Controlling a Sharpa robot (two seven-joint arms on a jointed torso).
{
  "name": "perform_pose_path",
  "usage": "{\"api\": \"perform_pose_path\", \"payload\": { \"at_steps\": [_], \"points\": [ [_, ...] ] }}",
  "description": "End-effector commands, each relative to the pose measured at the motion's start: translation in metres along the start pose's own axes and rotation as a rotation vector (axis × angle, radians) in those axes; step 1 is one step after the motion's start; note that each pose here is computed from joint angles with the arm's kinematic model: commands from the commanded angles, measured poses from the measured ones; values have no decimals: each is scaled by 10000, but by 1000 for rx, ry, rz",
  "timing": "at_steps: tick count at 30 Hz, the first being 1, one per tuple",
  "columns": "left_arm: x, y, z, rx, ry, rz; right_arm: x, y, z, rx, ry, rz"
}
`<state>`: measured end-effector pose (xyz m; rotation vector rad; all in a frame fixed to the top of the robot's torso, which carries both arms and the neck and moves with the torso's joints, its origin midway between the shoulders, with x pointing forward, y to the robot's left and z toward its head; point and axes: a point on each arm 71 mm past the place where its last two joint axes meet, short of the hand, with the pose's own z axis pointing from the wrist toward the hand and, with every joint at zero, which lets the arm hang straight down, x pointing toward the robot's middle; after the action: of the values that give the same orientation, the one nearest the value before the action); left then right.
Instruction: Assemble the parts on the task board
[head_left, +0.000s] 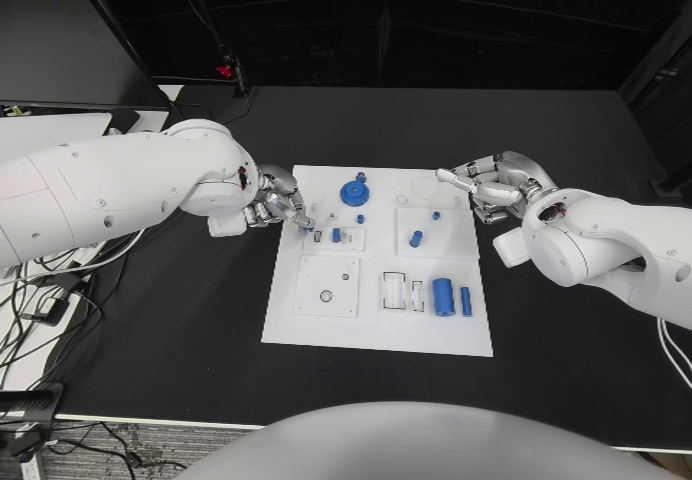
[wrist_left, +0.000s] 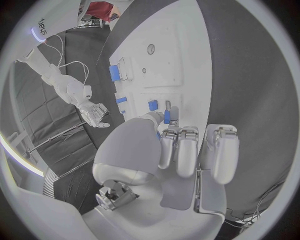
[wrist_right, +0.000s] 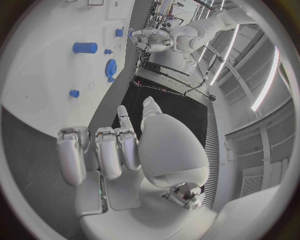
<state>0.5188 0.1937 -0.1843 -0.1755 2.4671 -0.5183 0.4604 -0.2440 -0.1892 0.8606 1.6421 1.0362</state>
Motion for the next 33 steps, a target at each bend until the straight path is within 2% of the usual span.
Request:
{"api": "perform_pose_path", "payload": {
  "at_steps": [1,20,33],
  "points": [
    [24,13,-1,-49,23,18,2,12,-1,-5,2,2],
    [87,-58,46,-103,51,45,6,11,3,-6,3,2],
    [106,-138,98,-122,53,56,11,12,5,-6,5,3]
  ]
}}
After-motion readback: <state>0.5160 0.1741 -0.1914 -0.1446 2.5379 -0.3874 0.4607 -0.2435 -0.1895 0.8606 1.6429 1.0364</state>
